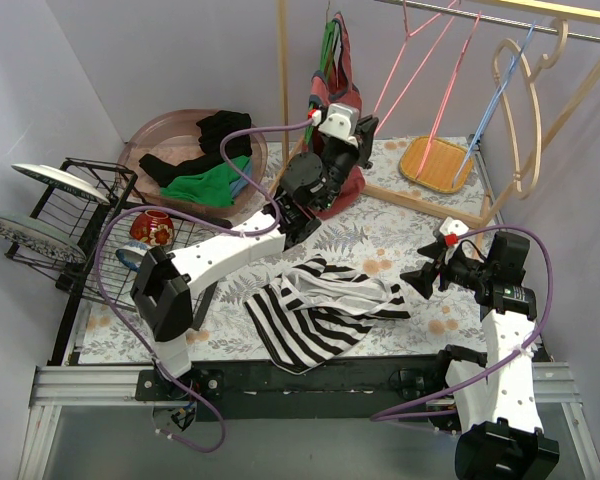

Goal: Place the tank top on the hanger

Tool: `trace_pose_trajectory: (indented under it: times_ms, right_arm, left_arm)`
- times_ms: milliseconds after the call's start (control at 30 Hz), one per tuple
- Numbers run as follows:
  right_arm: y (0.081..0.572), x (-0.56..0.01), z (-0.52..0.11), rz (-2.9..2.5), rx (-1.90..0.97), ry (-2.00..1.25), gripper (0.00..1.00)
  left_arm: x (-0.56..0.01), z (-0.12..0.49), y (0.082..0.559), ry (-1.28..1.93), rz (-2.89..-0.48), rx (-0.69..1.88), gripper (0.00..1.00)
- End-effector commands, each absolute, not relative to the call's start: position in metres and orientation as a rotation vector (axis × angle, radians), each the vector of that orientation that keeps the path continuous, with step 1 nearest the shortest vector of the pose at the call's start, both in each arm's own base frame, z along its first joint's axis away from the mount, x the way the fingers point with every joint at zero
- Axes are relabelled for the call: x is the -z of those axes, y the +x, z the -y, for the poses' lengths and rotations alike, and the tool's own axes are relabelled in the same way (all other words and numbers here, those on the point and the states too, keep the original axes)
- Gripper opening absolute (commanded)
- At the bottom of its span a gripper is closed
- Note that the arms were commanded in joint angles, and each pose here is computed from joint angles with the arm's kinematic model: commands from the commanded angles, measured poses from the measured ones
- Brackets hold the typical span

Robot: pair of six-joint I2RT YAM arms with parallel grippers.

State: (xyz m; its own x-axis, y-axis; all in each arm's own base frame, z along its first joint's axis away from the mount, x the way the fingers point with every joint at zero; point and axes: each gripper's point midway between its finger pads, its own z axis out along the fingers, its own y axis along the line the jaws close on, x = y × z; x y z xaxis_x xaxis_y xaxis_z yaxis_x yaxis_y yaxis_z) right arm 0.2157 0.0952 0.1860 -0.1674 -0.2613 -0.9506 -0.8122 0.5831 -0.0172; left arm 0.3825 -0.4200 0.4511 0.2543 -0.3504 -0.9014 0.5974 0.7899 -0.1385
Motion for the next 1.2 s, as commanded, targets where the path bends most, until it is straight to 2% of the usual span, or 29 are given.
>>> trace_pose_trajectory:
  times_ms: [0, 33, 133, 167, 233, 267, 367, 400, 467, 733, 1000, 1167]
  right_arm:
    - [0.209, -0.189, -0.1, -1.676, -0.652, -0.941, 0.83]
    - [0.208, -0.189, -0.102, -1.663, -0.661, -0.955, 0.83]
    - [0.204, -0.19, -0.104, -1.639, -0.67, -0.986, 0.84]
    - [0.204, -0.19, -0.104, -1.624, -0.66, -1.006, 0.84]
    - [0.2, -0.189, -0.107, -1.619, -0.681, -1.015, 0.84]
    - [0.199, -0.189, -0.107, -1.613, -0.678, -1.022, 0.84]
    - [0.196, -0.19, -0.109, -1.596, -0.68, -1.041, 0.84]
    - [0.195, -0.19, -0.109, -1.584, -0.677, -1.053, 0.84]
    - [0.19, -0.193, -0.112, -1.571, -0.694, -1.063, 0.84]
    - [0.168, -0.212, -0.125, -1.483, -0.796, -1.151, 0.84]
    - [0.149, -0.237, -0.141, -1.455, -0.907, -1.27, 0.82]
    - [0.146, -0.244, -0.16, -1.442, -0.919, -1.377, 0.82]
  left_arm:
    - [-0.468, 0.399, 0.359, 0.289, -1.122, 0.655, 0.0]
    - [-0.474, 0.388, 0.352, 0.285, -1.115, 0.655, 0.0]
    - [-0.447, 0.374, 0.343, 0.326, -1.188, 0.625, 0.0]
    - [-0.459, 0.36, 0.331, 0.321, -1.172, 0.633, 0.0]
    - [-0.432, 0.353, 0.322, 0.373, -1.249, 0.621, 0.0]
    - [-0.442, 0.341, 0.309, 0.38, -1.236, 0.638, 0.0]
    - [-0.406, 0.328, 0.288, 0.475, -1.367, 0.641, 0.0]
    - [-0.417, 0.313, 0.275, 0.47, -1.353, 0.658, 0.0]
    - [-0.391, 0.301, 0.263, 0.507, -1.452, 0.65, 0.0]
    - [-0.347, 0.231, 0.195, 0.534, -1.701, 0.694, 0.0]
    - [-0.283, 0.222, 0.145, 0.707, -1.982, 0.78, 0.0]
    - [-0.267, 0.22, 0.124, 0.817, -2.01, 0.832, 0.0]
